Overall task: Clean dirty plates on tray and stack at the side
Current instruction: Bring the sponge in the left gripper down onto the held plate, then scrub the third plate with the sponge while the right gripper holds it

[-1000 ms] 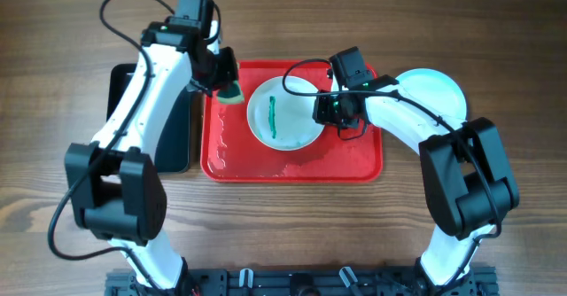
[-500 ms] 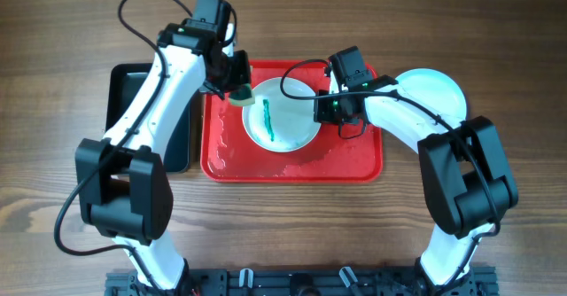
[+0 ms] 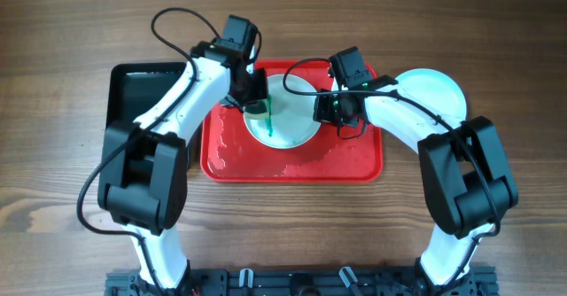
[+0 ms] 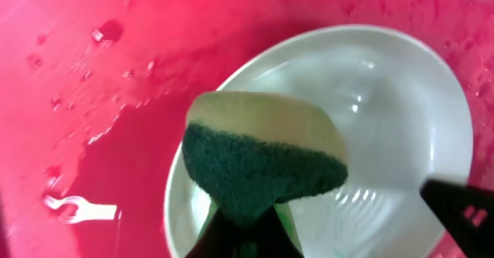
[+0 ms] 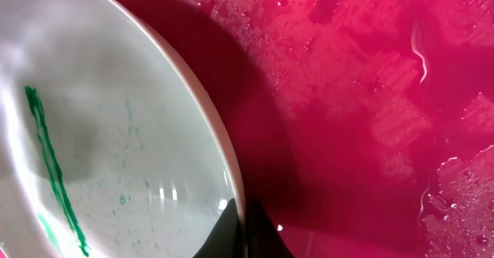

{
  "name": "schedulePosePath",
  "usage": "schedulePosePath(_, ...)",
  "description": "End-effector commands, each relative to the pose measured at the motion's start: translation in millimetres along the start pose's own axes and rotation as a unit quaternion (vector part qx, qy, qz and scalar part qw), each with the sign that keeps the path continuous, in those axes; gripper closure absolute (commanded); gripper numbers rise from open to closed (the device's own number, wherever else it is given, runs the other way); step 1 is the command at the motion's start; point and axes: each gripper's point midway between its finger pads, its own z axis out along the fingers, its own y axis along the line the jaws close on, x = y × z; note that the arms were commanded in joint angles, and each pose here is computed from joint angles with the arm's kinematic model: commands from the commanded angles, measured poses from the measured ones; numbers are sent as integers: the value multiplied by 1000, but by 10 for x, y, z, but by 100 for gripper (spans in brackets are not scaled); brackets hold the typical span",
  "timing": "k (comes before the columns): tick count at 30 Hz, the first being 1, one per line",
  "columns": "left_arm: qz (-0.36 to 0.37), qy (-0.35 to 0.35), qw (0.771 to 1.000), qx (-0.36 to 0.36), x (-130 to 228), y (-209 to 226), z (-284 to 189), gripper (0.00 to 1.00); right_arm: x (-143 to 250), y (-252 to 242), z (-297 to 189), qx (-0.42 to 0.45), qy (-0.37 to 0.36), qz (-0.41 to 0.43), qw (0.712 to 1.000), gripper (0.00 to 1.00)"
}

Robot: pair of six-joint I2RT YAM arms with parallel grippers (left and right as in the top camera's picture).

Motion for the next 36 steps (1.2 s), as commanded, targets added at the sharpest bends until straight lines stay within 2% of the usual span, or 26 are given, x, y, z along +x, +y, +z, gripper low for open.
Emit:
schedulePosePath(1, 3, -4, 1000, -15, 67, 11, 163, 96, 58, -157, 70, 28, 7, 12, 1000, 96)
schedulePosePath(9, 14, 17, 999, -39, 252, 62, 531, 96, 57, -157, 70, 28, 6, 12, 1000, 96)
schedulePosePath(12, 10, 31, 999, -23, 300, 16, 587, 96, 58, -153, 70, 28, 6, 12, 1000, 96)
schedulePosePath(14, 12, 46, 999, 23, 348, -145, 584, 96, 60, -150, 71, 28, 7, 11, 1000, 96)
schedulePosePath(17, 72, 85, 983, 144, 502, -542, 496, 96, 72, -138, 75, 27, 8, 9, 1000, 96)
schedulePosePath(20, 98, 105, 970, 198, 603, -696, 420, 96, 71, -138, 75, 27, 8, 6, 1000, 96)
schedulePosePath(23, 94, 100, 977, 161, 577, -560, 466, 96, 71, -138, 75, 27, 8, 0, 1000, 96)
schedulePosePath(25, 84, 93, 986, 112, 534, -363, 511, 96, 72, -139, 75, 27, 8, 0, 1000, 96)
schedulePosePath(28, 21, 69, 997, -35, 432, 190, 550, 96, 71, -138, 75, 27, 8, -2, 1000, 96)
schedulePosePath(31, -1, 35, 987, -159, 347, 621, 473, 96, 62, -133, 75, 26, 6, -3, 1000, 96)
schedulePosePath(33, 6, 16, 981, -191, 281, 708, 441, 96, 56, -129, 75, 26, 5, -3, 1000, 96)
schedulePosePath(36, 10, -25, 982, -185, 104, 629, 461, 96, 54, -129, 75, 25, 4, -3, 1000, 96)
